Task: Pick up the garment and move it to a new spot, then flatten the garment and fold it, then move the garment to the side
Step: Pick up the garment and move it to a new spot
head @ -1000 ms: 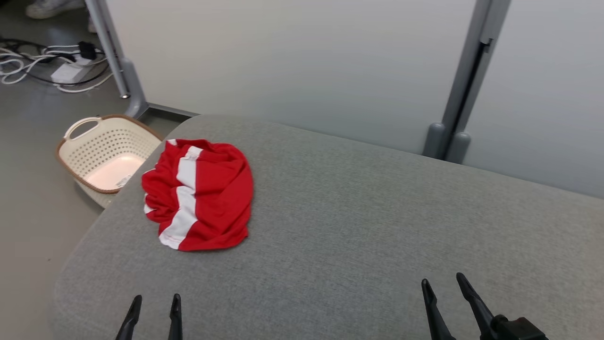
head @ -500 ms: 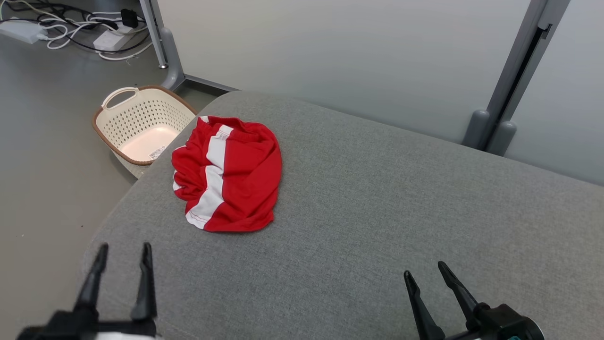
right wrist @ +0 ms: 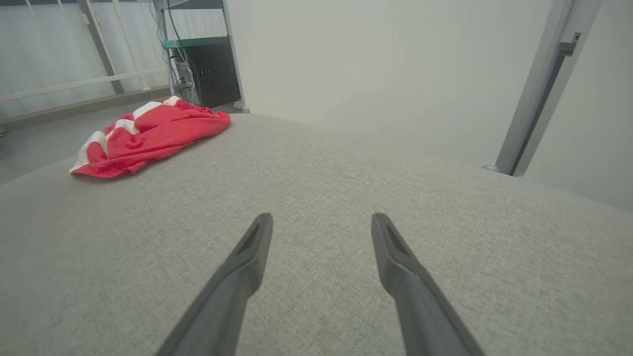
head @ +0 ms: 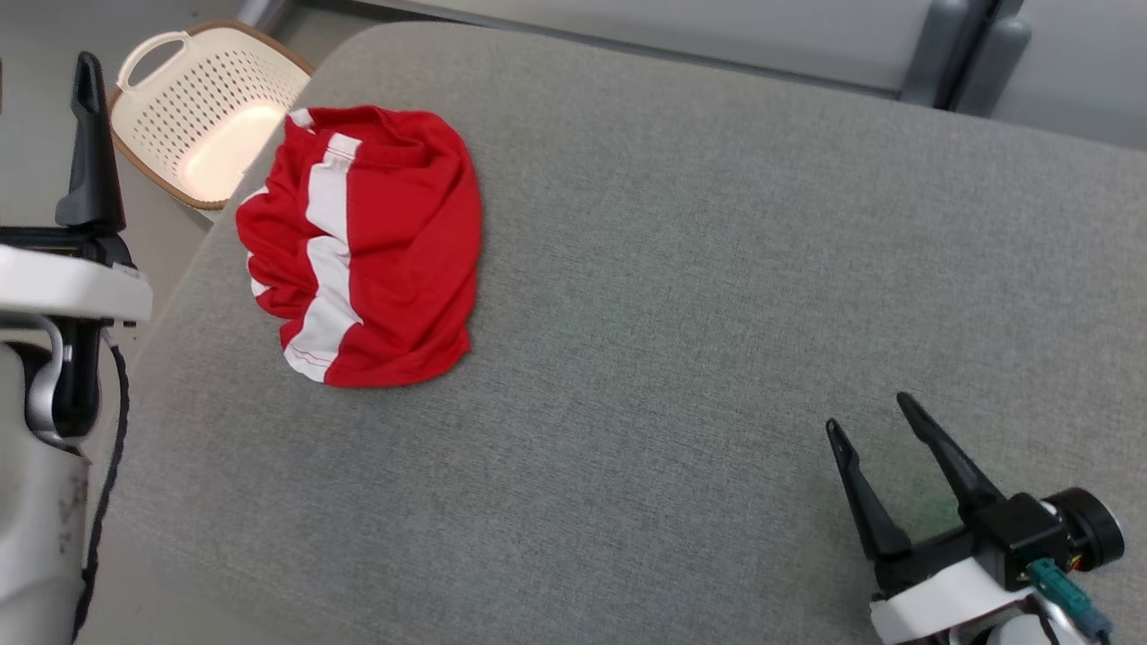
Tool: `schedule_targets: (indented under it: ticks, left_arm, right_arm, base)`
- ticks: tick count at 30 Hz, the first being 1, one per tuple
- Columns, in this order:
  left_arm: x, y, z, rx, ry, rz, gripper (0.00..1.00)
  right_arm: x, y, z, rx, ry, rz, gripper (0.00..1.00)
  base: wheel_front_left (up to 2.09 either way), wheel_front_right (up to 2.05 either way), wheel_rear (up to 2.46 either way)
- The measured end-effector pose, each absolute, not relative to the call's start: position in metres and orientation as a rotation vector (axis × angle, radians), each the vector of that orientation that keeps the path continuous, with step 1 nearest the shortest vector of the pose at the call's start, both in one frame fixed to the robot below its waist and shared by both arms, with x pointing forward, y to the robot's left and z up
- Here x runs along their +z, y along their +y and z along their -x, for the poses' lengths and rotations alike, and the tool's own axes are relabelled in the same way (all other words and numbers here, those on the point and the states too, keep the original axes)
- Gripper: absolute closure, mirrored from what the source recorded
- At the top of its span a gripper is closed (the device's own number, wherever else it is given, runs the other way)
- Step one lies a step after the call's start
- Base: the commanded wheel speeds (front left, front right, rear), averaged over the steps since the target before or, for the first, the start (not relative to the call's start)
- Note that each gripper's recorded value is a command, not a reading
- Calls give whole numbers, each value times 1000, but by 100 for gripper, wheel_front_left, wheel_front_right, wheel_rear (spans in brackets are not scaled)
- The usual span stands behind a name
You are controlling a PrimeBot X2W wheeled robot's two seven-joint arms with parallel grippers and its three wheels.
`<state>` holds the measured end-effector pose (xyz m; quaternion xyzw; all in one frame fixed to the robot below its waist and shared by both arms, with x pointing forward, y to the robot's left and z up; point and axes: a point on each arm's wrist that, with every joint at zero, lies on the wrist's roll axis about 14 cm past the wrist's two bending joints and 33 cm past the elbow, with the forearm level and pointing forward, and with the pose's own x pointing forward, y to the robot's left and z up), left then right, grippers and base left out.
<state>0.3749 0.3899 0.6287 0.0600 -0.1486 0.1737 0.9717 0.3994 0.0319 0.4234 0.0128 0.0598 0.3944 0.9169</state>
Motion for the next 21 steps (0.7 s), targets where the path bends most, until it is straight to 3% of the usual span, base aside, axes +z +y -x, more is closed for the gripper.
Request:
schedule_targets:
  ticks: [5, 11, 21]
  left_arm:
    - [554, 394, -440, 275, 92, -29, 0]
    - [459, 389, -462, 240, 512, 32, 0]
    - [360, 364, -452, 226, 817, 173, 0]
  right_arm:
    - [409, 16, -425, 761, 127, -27, 0]
    - [388, 3, -440, 714, 153, -40, 0]
    - [375, -12, -454, 641, 155, -65, 0]
  base:
    - [0, 0, 0]
    - [0, 0, 0]
    - [0, 0, 0]
